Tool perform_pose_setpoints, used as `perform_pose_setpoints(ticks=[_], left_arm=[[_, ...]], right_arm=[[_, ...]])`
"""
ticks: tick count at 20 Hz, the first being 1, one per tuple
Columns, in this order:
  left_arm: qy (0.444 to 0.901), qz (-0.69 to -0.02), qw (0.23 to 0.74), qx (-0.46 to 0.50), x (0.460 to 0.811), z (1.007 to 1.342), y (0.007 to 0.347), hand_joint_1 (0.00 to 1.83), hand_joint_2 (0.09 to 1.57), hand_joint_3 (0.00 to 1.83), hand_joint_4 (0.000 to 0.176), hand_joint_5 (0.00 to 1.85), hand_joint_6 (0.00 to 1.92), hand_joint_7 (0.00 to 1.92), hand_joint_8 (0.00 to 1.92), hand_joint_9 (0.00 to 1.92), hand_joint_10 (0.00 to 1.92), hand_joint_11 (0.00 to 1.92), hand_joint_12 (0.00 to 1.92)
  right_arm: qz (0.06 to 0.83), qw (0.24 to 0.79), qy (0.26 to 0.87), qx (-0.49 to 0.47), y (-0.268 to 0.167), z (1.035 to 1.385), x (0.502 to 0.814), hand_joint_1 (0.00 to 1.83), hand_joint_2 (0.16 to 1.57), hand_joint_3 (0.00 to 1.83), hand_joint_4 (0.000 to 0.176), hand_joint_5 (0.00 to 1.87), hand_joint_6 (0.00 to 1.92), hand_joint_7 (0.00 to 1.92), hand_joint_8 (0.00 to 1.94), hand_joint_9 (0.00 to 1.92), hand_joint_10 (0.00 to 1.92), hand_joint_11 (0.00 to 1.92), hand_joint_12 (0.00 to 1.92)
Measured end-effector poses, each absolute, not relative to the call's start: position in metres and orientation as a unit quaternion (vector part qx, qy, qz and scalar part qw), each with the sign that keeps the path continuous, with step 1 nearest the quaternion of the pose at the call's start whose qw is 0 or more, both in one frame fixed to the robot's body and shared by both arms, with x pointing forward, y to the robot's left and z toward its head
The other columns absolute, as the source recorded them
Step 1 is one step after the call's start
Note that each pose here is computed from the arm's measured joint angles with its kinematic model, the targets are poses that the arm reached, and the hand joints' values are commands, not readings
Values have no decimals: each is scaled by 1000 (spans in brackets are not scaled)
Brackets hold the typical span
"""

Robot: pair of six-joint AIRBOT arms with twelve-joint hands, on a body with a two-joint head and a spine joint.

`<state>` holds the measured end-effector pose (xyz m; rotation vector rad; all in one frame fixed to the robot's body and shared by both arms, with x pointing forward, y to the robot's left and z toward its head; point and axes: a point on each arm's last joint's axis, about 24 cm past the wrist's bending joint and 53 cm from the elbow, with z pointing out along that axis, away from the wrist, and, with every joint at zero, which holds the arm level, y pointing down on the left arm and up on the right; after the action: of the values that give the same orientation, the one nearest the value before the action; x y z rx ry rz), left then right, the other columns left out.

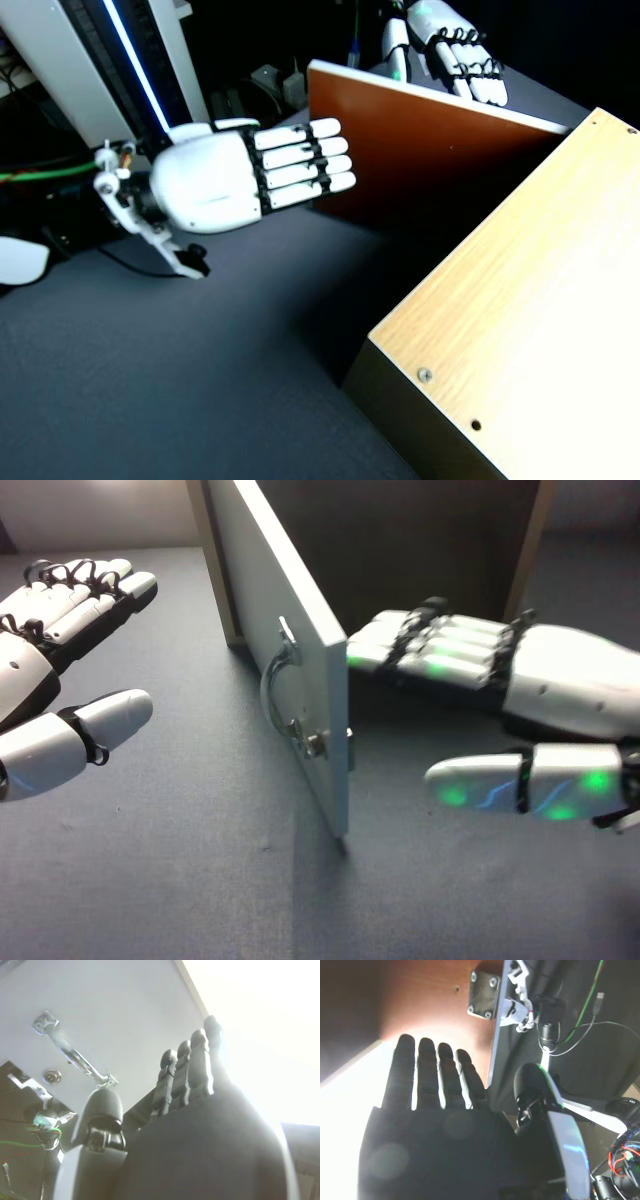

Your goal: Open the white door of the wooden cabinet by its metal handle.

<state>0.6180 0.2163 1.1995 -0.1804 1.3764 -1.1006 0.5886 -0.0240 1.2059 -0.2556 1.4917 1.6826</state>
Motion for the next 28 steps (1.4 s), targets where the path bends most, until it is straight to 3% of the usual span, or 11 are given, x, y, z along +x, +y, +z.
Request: perform_pose_setpoints(ticks=[4,5,6,7,8,9,11,13,14,15,28], left_arm=[[603,-477,635,-83,620,1199,220,0,1386,0,0,0,0,0,0,0,0,0,0],[602,-476,635,-83,621,1199,220,0,1534,397,0,0,0,0,0,0,0,0,121],[603,-477,634,-83,620,1199,219,707,1564,461,0,87,7,143,15,213,19,92,857],[602,-478,634,-84,620,1198,219,141,1570,413,0,94,11,175,6,249,14,18,1189],[604,-477,633,-83,620,1196,218,359,1571,357,0,92,5,233,7,342,37,3,1427],[608,-475,631,-84,621,1194,218,1403,1571,476,0,159,5,372,23,472,114,82,1575],[609,-476,630,-83,621,1194,218,1814,1571,705,0,38,3,109,8,137,18,2,1131],[610,-476,628,-84,621,1191,217,1830,1571,908,6,1,0,12,1,24,26,0,280],[610,-476,628,-86,622,1191,217,1831,1558,939,17,180,4,272,17,346,61,15,1078],[609,-475,629,-88,622,1191,218,1831,1552,950,20,219,6,333,16,420,64,2,1354],[619,-410,658,-122,641,1181,255,1831,1546,964,20,230,4,353,8,444,52,0,1440]], right_arm=[[688,421,579,-120,-6,1218,584,191,1417,0,0,25,4,0,0,0,0,0,0],[690,420,576,-122,-2,1219,583,223,1418,0,0,24,3,0,0,0,0,0,0],[691,419,576,-125,1,1219,583,182,1428,1,0,6,4,0,0,0,0,0,0],[689,418,578,-129,3,1217,583,141,1436,4,0,1,0,0,0,0,0,0,0],[688,416,579,-131,8,1216,582,192,1423,0,0,6,2,0,0,0,0,0,0],[690,416,577,-133,10,1218,582,244,1417,0,0,0,0,0,0,0,0,0,0],[694,414,573,-137,15,1220,580,282,1413,0,0,0,0,0,0,0,0,0,0],[697,413,569,-141,21,1222,579,419,1372,0,0,0,0,0,0,0,0,24,10],[698,411,569,-142,23,1221,577,541,1323,0,0,0,0,0,0,0,0,4,1],[699,409,568,-143,25,1221,577,601,1289,0,0,0,0,0,0,0,0,0,0],[711,399,556,-160,49,1226,567,352,1353,2,0,0,0,0,0,0,0,3,1]])
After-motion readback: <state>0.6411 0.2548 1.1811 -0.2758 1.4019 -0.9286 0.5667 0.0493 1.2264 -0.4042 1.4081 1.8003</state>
